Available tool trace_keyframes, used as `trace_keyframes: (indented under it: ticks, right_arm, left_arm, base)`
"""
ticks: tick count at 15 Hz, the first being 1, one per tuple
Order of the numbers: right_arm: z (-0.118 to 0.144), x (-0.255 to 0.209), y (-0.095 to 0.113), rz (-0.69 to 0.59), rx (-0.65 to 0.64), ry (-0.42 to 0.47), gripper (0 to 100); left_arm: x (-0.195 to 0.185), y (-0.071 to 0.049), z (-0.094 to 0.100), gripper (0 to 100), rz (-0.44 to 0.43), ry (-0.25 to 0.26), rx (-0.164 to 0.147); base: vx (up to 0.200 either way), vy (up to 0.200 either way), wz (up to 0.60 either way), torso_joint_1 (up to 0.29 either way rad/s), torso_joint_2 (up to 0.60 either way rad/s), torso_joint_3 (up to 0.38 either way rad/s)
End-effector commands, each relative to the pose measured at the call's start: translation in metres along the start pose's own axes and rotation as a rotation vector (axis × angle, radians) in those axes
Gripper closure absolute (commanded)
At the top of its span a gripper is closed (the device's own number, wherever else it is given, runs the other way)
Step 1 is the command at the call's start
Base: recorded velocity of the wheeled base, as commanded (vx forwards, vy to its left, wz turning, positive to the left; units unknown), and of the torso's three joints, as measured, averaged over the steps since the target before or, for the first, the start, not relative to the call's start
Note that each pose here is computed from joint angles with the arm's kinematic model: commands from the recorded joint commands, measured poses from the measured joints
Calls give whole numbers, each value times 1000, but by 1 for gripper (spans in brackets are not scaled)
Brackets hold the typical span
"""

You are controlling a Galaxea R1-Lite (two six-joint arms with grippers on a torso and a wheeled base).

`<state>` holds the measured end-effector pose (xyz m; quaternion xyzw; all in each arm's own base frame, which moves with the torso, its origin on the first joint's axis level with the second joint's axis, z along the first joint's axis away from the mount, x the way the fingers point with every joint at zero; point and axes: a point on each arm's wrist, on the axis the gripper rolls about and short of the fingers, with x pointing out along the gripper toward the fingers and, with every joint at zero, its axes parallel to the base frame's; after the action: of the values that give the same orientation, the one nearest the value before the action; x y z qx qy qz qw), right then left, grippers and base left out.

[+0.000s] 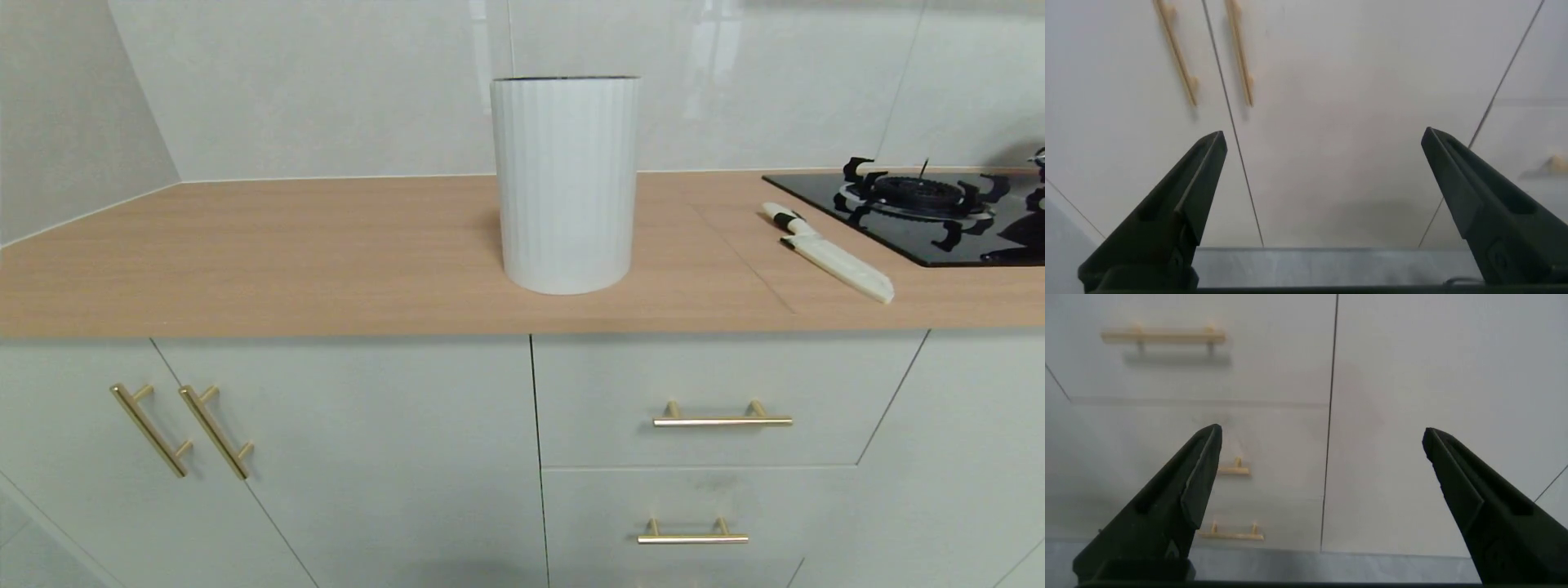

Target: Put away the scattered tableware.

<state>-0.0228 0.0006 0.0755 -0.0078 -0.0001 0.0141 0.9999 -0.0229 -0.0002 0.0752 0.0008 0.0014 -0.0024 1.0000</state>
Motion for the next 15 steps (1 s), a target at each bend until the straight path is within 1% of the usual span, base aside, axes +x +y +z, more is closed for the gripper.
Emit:
trace_keyframes:
  ticks: [1, 8, 15]
  right_arm:
    - [0, 0, 0, 1, 0, 0, 0]
    - [0, 0, 0, 1, 0, 0, 0]
    - [0, 0, 0, -1, 2, 0, 0]
  left_arm:
    - [0, 0, 0, 0, 0, 2, 0]
    - [0, 0, 0, 0, 0, 2, 0]
    - [0, 0, 0, 0, 0, 0, 0]
  base:
    - [0, 0, 0, 80, -505, -349]
    - [0, 0, 0, 126, -470, -334]
    - [0, 0, 0, 178, -485, -312]
